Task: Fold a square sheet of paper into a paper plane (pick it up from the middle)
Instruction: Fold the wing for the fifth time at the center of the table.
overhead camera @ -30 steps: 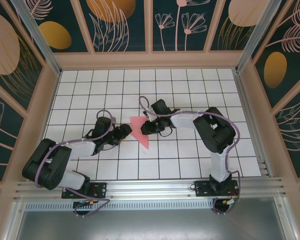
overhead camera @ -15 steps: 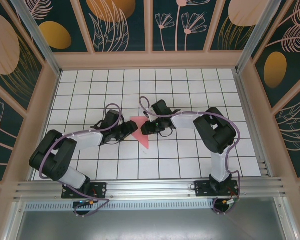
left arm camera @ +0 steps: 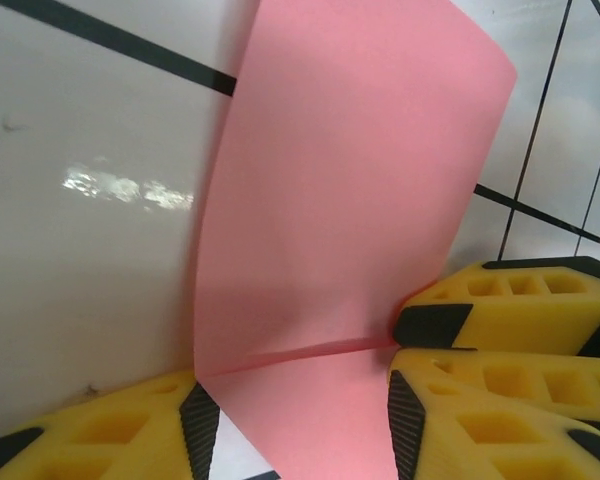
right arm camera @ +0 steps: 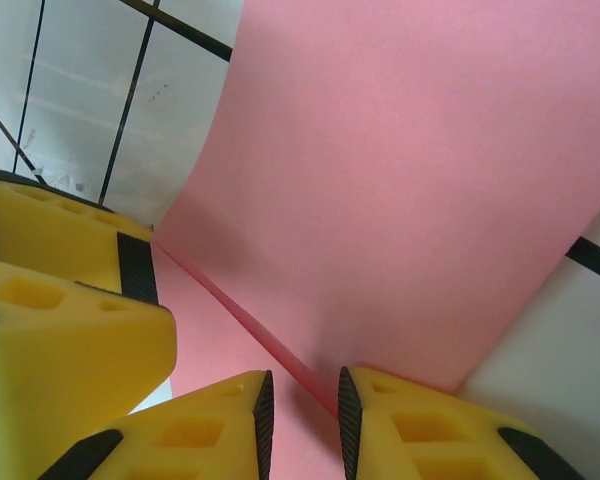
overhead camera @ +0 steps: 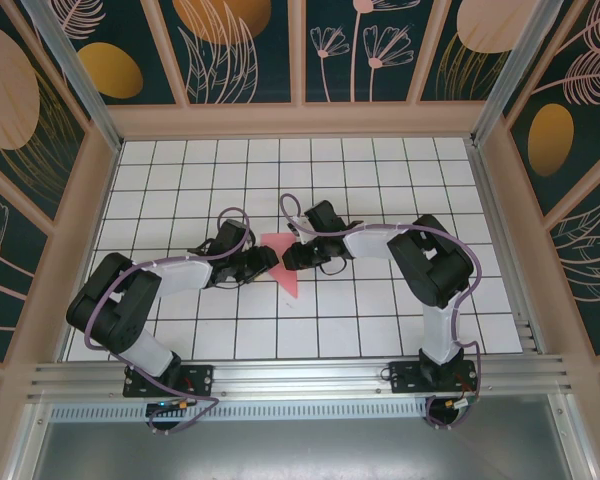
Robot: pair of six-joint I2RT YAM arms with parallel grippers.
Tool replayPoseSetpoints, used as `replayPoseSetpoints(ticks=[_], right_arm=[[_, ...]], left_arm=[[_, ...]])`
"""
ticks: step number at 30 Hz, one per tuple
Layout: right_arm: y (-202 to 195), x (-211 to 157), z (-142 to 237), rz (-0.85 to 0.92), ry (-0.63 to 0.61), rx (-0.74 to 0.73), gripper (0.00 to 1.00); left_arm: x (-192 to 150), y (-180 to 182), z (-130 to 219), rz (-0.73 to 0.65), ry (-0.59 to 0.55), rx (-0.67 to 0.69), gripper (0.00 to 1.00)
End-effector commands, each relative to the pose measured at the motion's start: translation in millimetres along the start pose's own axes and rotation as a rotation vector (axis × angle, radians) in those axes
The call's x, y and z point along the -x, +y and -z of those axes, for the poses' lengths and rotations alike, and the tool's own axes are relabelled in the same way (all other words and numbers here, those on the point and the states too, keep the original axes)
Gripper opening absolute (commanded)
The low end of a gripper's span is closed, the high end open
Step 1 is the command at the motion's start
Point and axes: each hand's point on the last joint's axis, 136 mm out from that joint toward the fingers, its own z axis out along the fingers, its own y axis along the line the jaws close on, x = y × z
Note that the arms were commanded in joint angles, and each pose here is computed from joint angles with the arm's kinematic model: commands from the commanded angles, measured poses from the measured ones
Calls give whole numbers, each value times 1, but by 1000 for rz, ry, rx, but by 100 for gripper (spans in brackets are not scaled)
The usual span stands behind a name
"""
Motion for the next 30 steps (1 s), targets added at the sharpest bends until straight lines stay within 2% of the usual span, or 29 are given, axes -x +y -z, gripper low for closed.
replayPoseSetpoints(ticks=[1,7,10,16,20,30], right_arm=[[-12,-14,3,-25,29,-34,28],[-14,-12,6,-44,20,-17,28],[-12,-12,7,-48,19,-4,28],[-4,-1,16,-56,-16,16,29],[4,12,34,-56,-81,11,32],[-5,11,60,8,-278,-237,49]], left_arm=[[3,-16,3,-1,-18,-65,47],[3,-25,11,26,-58,-166,39],[1,-23,10,20,-55,-174,36],[1,-13,9,13,-70,-137,17],[3,-9,9,12,-86,-125,7],[13,-18,19,40,-156,-160,0]])
